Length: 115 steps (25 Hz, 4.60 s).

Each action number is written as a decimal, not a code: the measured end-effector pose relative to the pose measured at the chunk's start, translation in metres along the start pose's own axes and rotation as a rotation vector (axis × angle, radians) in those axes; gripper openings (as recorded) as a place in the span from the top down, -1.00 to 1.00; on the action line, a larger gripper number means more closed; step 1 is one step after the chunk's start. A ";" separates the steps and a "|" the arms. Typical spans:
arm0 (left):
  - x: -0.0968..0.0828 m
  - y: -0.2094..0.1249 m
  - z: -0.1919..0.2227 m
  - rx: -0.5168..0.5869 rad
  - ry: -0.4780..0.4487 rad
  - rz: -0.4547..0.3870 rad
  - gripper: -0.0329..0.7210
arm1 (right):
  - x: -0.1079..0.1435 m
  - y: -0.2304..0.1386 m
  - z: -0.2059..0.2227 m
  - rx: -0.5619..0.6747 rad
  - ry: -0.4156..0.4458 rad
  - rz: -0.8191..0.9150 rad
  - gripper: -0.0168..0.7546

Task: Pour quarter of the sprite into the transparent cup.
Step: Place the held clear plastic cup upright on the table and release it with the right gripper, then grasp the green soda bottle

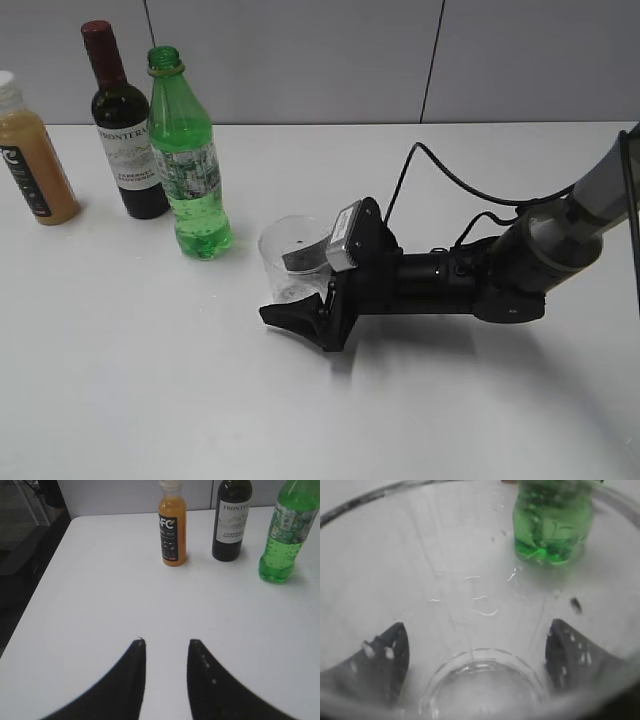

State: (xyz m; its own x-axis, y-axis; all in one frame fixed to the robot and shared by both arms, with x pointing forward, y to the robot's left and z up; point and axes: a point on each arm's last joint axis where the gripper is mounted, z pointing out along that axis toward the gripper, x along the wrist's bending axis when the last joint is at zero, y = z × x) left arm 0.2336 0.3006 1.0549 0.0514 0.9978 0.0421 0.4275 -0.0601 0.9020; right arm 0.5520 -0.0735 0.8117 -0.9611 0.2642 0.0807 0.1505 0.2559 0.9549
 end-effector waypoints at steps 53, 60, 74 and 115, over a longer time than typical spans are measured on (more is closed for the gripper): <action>0.000 0.000 0.000 0.000 0.000 0.000 0.31 | -0.093 0.134 -0.215 0.526 -1.065 0.702 -0.67; 0.000 0.000 0.000 0.000 0.000 0.000 0.31 | -0.099 0.159 -0.249 0.671 -1.023 0.815 -0.65; 0.000 0.000 0.000 0.000 0.000 0.000 0.31 | -0.066 0.211 -0.276 0.829 -0.941 0.808 -0.59; 0.000 0.000 0.000 0.000 0.000 0.000 0.28 | 0.170 0.131 -0.319 0.483 -1.034 0.622 -0.58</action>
State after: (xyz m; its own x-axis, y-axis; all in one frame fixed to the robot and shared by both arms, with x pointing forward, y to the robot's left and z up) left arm 0.2336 0.3006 1.0549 0.0514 0.9978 0.0421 0.4275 -0.0601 0.9020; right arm 0.3343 -0.2913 1.0418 -0.1102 0.9939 0.0073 0.7798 0.0819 0.6206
